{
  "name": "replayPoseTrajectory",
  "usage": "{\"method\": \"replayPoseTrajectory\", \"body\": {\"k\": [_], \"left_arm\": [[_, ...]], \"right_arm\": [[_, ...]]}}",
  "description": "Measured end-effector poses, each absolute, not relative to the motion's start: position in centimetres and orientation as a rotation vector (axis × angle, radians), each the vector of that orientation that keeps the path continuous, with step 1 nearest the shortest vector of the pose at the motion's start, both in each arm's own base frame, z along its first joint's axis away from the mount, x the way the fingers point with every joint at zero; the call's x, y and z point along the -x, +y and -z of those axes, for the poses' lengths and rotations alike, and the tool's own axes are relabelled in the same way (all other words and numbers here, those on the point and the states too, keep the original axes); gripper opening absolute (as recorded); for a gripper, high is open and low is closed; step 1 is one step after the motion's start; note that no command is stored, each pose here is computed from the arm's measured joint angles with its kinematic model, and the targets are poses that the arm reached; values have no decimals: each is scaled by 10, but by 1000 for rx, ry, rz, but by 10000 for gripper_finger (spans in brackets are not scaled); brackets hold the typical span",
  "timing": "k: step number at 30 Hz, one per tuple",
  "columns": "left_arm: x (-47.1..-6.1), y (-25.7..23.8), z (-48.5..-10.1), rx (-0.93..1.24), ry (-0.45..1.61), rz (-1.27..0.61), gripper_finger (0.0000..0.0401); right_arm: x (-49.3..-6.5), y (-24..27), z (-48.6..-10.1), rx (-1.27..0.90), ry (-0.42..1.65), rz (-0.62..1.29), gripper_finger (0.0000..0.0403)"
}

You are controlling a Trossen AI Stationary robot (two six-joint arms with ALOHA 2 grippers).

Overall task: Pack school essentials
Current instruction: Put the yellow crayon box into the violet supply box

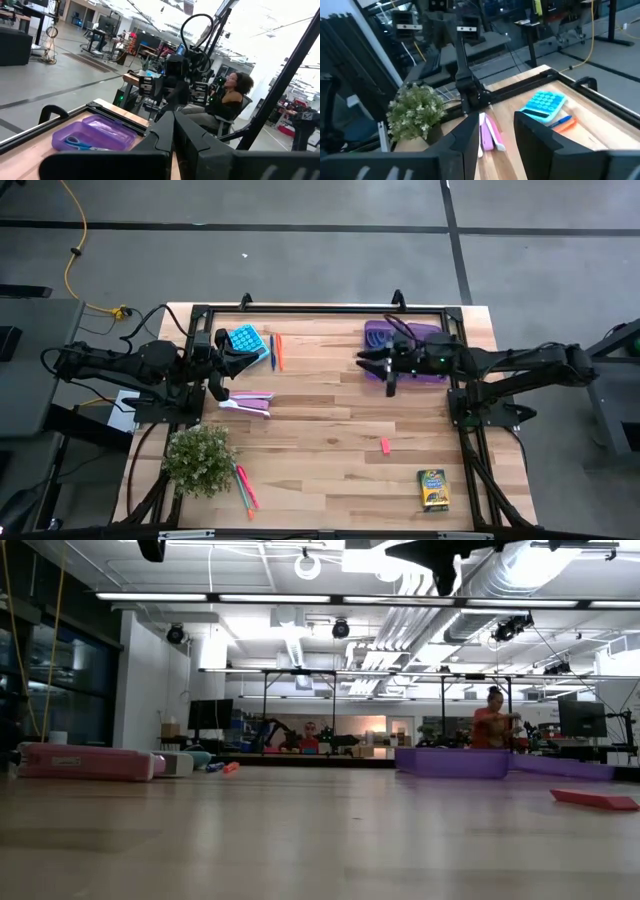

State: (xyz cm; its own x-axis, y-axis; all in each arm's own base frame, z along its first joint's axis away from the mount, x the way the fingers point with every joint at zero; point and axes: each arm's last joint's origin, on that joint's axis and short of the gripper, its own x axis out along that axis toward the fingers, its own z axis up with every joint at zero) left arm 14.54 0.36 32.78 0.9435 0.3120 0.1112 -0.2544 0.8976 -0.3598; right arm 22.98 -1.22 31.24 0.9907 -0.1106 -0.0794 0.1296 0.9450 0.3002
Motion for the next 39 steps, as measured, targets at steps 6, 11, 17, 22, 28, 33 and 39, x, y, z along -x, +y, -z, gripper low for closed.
{"method": "replayPoseTrajectory", "body": {"k": [6, 11, 17, 22, 28, 33, 39], "left_arm": [[-145, 4, -328, 325, -164, -296, 0], [-145, 4, -328, 325, -164, -297, 0], [-145, 4, -328, 324, -164, -297, 0], [-145, 4, -328, 324, -164, -296, 0], [-145, 4, -328, 324, -164, -297, 0], [-145, 4, -328, 324, -164, -297, 0], [-145, 4, -328, 324, -165, -304, 0]], "right_arm": [[-222, -12, -321, -232, 11, 108, 114], [-223, -12, -322, -192, 3, 105, 114], [-223, -12, -321, -192, 4, 106, 114], [-223, -12, -322, -176, 5, 105, 114], [-223, -10, -325, -323, 5, 48, 114], [-221, 13, -333, -462, 177, -96, 114], [-198, 66, -322, -726, 618, -187, 114]]}}
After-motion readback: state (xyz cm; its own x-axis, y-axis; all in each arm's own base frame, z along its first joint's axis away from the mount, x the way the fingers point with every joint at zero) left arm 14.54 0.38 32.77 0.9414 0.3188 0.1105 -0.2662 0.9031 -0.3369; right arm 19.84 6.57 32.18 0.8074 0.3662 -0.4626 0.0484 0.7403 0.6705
